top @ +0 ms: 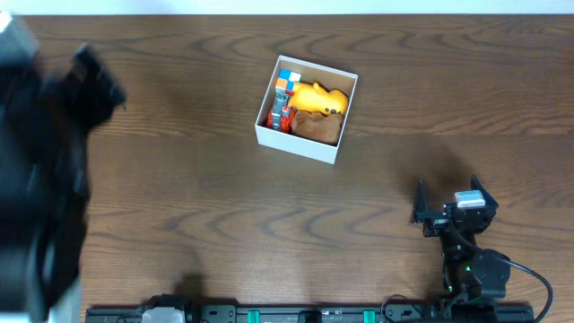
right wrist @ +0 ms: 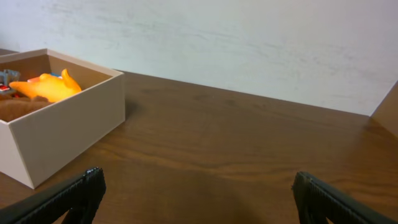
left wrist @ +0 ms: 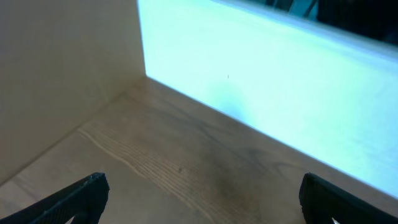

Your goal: Pack container

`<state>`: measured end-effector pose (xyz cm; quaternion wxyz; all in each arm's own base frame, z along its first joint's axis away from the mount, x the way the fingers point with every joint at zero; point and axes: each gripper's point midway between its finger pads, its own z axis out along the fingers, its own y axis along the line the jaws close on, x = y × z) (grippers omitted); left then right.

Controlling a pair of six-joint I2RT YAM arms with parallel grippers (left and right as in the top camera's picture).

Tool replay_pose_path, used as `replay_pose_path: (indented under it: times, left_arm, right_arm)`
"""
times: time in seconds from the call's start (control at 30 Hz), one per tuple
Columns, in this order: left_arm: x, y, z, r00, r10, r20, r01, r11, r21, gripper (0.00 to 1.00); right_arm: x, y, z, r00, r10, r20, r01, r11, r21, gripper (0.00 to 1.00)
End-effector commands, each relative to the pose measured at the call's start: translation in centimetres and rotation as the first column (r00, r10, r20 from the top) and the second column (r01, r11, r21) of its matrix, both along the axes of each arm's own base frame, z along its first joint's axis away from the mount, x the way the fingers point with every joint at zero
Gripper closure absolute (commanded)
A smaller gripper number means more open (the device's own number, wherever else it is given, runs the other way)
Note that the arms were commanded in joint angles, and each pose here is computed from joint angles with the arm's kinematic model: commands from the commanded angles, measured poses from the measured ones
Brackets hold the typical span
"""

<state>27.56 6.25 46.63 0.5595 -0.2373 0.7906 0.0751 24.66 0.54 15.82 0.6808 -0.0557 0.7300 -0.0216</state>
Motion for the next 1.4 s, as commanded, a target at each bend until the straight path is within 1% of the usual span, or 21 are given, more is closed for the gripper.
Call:
replay_pose_path:
  times: [0.0, 0.1, 0.17, 0.23, 0.3, 0.43, 0.67, 0.8, 0.97, 1.37]
  left_arm:
    - [-3.3, -0.1, -0.4, 1.0, -0.009, 0.025, 0.009, 1.0, -0.008, 0.02]
    - [-6.7, 0.0, -1.1, 0.998, -0.008, 0.062, 0.009, 1.0, -0.009, 0.02]
    - [-8.3, 0.1, -2.3, 0.997, 0.003, 0.077, 0.0, 0.999, -0.034, 0.02]
    - [-9.5, 0.1, -4.0, 0.995, 0.019, 0.095, -0.012, 0.998, -0.07, 0.02]
    - [-10.1, 0.1, -5.7, 0.992, 0.032, 0.124, -0.02, 0.995, -0.101, 0.02]
    - [-9.1, 0.1, -9.1, 0.982, 0.035, 0.186, -0.015, 0.994, -0.11, 0.02]
    - [-4.8, -0.1, -16.4, 0.958, 0.031, 0.287, 0.002, 0.993, -0.115, 0.02]
    - [-3.4, -0.5, -19.8, 0.935, 0.012, 0.355, 0.035, 0.992, -0.124, 0.02]
    - [-3.4, -0.5, -23.0, 0.911, 0.038, 0.41, 0.039, 0.983, -0.178, 0.02]
    - [-4.3, -0.4, -26.4, 0.901, 0.041, 0.433, 0.041, 0.983, -0.178, 0.02]
  right_arm:
    - [0.0, 0.0, -0.1, 1.0, -0.001, 0.001, 0.001, 1.0, -0.008, 0.01]
    - [0.0, 0.0, -0.1, 1.0, -0.001, 0.001, 0.001, 1.0, -0.008, 0.01]
    - [0.0, 0.0, -0.1, 1.0, -0.001, 0.002, 0.001, 1.0, -0.008, 0.01]
    - [0.0, 0.0, -0.1, 1.0, -0.001, 0.002, 0.001, 1.0, -0.008, 0.01]
    - [0.0, 0.0, -0.1, 1.0, -0.001, 0.002, 0.001, 1.0, -0.008, 0.01]
    - [0.0, 0.0, -0.1, 1.0, -0.001, 0.002, 0.001, 1.0, -0.008, 0.01]
    - [0.0, 0.0, -0.1, 1.0, -0.001, 0.001, 0.001, 1.0, -0.008, 0.01]
    - [0.0, 0.0, -0.1, 1.0, -0.001, 0.002, 0.001, 1.0, -0.008, 0.01]
    - [0.0, 0.0, -0.1, 1.0, -0.001, 0.001, 0.001, 1.0, -0.008, 0.01]
    - [0.0, 0.0, -0.1, 1.0, -0.001, 0.002, 0.001, 1.0, -0.008, 0.01]
